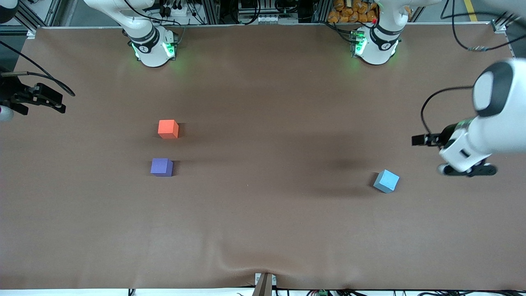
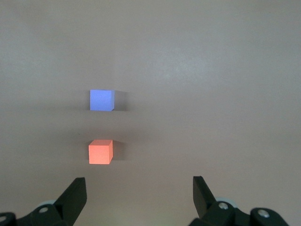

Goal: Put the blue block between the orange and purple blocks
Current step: 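Reach the left gripper down over the light-blue block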

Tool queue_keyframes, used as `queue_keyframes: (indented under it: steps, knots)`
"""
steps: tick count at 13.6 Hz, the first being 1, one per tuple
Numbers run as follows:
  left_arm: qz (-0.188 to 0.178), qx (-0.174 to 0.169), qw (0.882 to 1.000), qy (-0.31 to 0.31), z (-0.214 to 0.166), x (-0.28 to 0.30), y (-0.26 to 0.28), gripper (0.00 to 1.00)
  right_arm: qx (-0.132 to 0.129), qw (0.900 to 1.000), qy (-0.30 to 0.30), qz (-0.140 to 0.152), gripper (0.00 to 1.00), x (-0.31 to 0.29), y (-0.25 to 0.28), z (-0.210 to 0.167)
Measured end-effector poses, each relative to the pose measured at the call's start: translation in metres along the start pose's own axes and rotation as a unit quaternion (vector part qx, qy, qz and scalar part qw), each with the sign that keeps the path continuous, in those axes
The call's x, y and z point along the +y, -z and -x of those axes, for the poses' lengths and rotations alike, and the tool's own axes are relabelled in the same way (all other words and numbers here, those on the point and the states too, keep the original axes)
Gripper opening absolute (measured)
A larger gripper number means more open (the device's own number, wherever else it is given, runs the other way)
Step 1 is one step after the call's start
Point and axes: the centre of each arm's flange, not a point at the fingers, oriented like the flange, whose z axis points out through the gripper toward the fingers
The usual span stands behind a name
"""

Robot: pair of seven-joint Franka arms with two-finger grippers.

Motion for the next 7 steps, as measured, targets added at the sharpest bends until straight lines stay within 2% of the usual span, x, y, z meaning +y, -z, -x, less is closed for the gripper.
queue_keyframes:
  steps: [3,7]
  knots:
    - [0.000,-0.015,1.000,0.015,-0.032,0.002,-0.053,1.00,0.000,1.000,0.000,0.000,1.00,0.000,-0.001,0.000]
    - [-0.011,-0.010,0.997,0.075,-0.073,0.017,-0.139,1.00,-0.006,1.000,-0.001,0.000,1.00,0.001,-0.006,-0.003]
